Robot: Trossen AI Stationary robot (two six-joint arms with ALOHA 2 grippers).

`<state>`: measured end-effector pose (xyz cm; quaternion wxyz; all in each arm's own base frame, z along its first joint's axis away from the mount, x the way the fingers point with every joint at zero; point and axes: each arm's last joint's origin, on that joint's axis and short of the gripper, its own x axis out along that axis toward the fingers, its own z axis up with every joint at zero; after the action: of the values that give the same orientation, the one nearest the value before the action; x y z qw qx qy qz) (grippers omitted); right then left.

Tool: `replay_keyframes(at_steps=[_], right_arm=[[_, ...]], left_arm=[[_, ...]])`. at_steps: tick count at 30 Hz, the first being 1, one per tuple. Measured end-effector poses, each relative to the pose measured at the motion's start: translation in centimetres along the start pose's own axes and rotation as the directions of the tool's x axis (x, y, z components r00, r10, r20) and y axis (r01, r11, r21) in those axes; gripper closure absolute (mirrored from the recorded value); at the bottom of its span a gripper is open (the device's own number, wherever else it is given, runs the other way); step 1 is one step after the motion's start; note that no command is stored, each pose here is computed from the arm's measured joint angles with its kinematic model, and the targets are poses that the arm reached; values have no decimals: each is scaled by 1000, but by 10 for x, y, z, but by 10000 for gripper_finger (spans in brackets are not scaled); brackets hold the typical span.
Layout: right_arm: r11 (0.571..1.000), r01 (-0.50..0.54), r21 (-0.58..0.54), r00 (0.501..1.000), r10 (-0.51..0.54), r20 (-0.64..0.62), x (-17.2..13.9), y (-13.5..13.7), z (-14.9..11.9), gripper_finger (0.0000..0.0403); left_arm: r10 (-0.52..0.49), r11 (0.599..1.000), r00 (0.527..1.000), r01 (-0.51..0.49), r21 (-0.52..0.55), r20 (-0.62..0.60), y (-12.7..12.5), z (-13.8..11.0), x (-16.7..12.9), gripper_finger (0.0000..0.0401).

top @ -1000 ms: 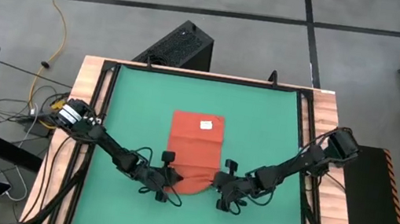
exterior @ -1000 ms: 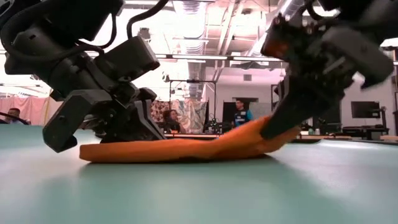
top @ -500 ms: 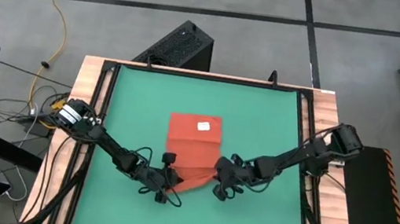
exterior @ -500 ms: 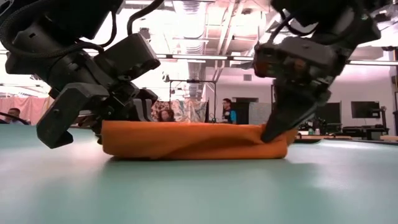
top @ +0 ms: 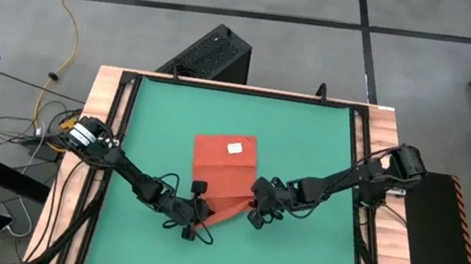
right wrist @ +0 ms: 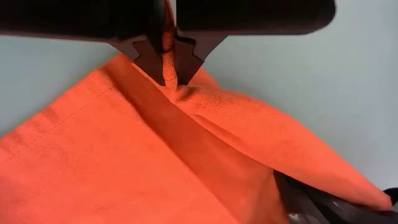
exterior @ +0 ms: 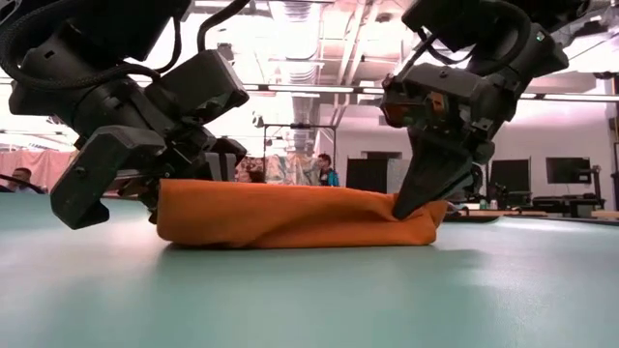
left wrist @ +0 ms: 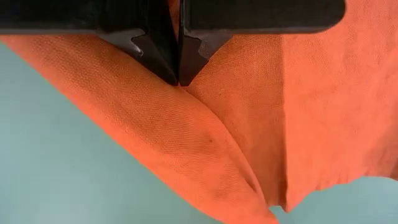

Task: Roll towel
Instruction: Roll the orange towel

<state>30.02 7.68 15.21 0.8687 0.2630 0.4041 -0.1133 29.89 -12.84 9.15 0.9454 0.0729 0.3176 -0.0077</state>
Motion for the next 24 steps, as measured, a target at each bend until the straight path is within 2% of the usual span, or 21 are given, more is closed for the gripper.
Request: replay_keyframes(at_steps=[24], right_arm=[[999,39,-4,999,-39,-6,5,-9,4,388]], left_arm=[[-2,1000,1000,2,-3,4,0,0,0,401]])
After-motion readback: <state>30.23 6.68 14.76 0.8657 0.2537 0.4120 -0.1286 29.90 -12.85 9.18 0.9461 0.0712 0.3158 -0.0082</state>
